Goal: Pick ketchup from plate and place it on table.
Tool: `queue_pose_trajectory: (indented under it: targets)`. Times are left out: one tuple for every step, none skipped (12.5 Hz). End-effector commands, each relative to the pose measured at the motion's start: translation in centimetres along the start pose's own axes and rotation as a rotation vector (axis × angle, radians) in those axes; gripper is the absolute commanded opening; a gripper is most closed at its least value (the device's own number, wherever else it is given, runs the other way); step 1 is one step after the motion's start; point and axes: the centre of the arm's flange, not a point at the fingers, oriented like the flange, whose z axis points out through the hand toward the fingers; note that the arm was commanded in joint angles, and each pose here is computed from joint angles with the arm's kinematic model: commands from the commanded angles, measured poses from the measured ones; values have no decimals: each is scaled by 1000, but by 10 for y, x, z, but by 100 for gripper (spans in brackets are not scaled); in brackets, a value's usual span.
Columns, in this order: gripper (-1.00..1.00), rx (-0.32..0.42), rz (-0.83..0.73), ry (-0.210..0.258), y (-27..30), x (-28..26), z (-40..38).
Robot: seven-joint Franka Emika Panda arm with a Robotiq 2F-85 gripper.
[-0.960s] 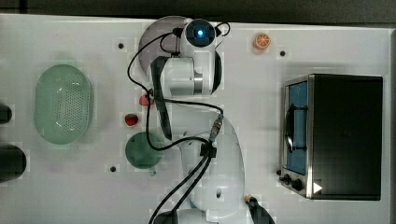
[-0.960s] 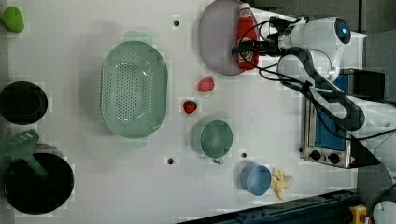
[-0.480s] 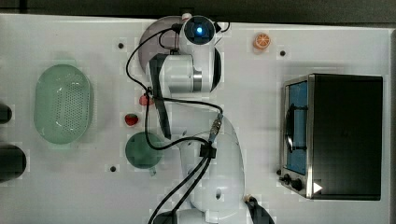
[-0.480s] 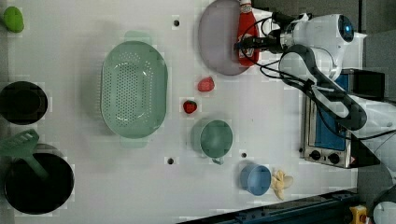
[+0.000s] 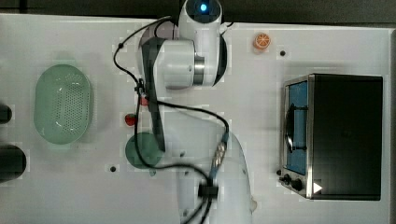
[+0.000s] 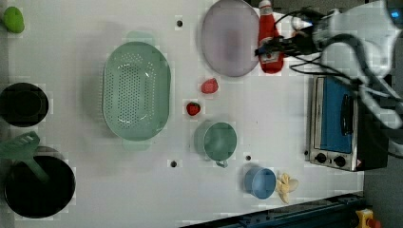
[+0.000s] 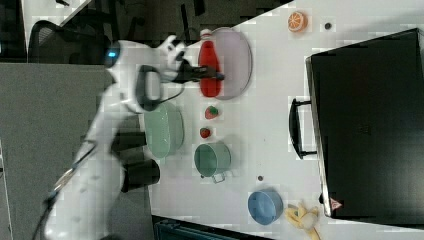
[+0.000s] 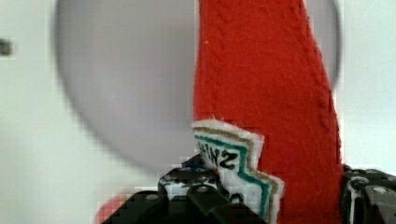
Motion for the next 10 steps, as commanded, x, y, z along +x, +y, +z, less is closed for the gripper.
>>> queue_pose_trajectory:
  targets:
    - [19,37,55,133,0,-15,-147]
    - [19,28,83,122,9,-25,-165]
    - [19,20,107,109,17,-36,-181]
    - [19,12,134,95,25,-48,-193]
    - [19,3,151,70,34,-61,-202]
    - [19,-6,166,42,43,-75,-205]
    - [19,-12,182,28,51,-87,-205]
    - [19,-17,195,21,58,-97,-203]
    - [19,-22,208,9,65,-108,-199]
    - [19,-25,221,-10,71,-119,-193]
